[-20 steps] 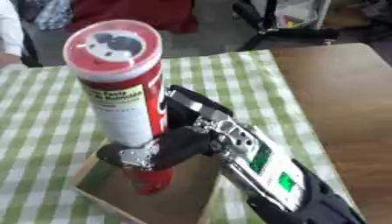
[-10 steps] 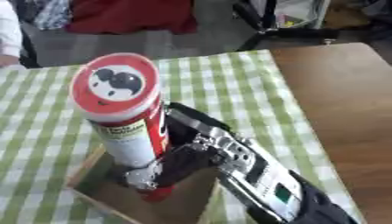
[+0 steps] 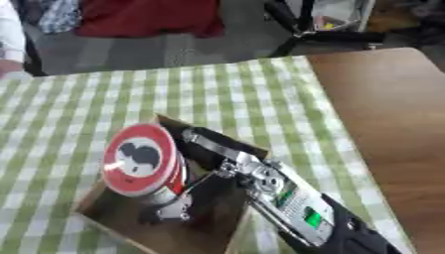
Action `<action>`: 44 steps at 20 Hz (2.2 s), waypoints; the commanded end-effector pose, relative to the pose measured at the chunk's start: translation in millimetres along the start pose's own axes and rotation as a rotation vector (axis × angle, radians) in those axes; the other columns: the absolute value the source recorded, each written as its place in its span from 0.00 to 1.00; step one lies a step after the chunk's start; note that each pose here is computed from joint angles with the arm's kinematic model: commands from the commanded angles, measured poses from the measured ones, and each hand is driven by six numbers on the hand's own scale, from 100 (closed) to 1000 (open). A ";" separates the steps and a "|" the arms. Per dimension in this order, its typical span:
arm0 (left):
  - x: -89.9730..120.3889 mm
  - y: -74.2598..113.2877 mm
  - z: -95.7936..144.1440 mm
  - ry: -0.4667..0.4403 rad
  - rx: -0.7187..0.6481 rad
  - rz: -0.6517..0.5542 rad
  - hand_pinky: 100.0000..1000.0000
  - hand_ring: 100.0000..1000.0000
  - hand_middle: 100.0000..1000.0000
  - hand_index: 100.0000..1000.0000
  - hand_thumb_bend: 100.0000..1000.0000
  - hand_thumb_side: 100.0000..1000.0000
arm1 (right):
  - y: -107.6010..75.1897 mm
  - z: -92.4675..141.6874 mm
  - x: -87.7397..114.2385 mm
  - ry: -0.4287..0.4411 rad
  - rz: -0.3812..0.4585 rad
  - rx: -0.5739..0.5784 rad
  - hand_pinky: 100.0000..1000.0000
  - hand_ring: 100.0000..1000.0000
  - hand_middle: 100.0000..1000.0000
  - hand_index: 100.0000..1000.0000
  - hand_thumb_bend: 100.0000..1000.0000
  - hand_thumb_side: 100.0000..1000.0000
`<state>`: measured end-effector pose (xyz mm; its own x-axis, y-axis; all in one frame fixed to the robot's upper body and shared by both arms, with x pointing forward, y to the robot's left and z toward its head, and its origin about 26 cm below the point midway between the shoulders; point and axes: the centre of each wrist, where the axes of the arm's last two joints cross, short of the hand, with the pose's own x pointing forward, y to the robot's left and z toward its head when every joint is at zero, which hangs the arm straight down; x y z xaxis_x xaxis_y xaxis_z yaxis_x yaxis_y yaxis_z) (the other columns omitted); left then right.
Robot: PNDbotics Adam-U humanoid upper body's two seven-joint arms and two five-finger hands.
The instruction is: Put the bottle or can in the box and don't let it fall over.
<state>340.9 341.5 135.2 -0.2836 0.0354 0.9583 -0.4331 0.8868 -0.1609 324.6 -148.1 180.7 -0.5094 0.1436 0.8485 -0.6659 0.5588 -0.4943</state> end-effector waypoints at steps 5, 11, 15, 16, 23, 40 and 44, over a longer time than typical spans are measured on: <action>11.9 0.2 -3.9 -0.035 -0.013 -0.002 0.81 0.81 0.73 0.74 0.57 0.65 | -15.2 6.8 1.6 0.044 0.084 -0.033 1.00 0.92 0.95 0.94 0.75 0.28; 12.2 1.5 -4.1 -0.036 -0.011 -0.005 0.81 0.81 0.73 0.74 0.57 0.65 | -24.0 15.5 5.9 0.057 0.078 -0.072 1.00 0.92 0.95 0.95 0.76 0.29; 12.5 2.3 -4.3 -0.037 -0.009 -0.006 0.81 0.81 0.73 0.74 0.56 0.65 | -31.0 24.0 12.4 0.066 0.087 -0.089 1.00 0.93 0.95 0.97 0.77 0.30; 12.5 2.6 -4.3 -0.037 -0.007 -0.007 0.81 0.81 0.73 0.74 0.57 0.65 | -32.8 27.0 14.4 0.067 0.095 -0.089 1.00 0.93 0.95 0.97 0.77 0.30; 12.1 3.6 -4.0 -0.036 -0.008 -0.008 0.81 0.81 0.73 0.74 0.56 0.65 | -40.7 45.8 19.1 0.094 0.141 -0.085 0.99 0.92 0.95 0.97 0.76 0.29; 13.2 7.6 -4.8 -0.040 0.004 -0.015 0.81 0.82 0.73 0.74 0.56 0.65 | -77.8 102.9 30.1 0.144 0.226 -0.379 0.98 0.92 0.95 0.96 0.77 0.25; 13.5 8.3 -4.8 -0.042 0.008 -0.017 0.81 0.82 0.73 0.74 0.56 0.65 | -88.7 112.0 30.5 0.153 0.239 -0.493 0.98 0.92 0.95 0.95 0.76 0.24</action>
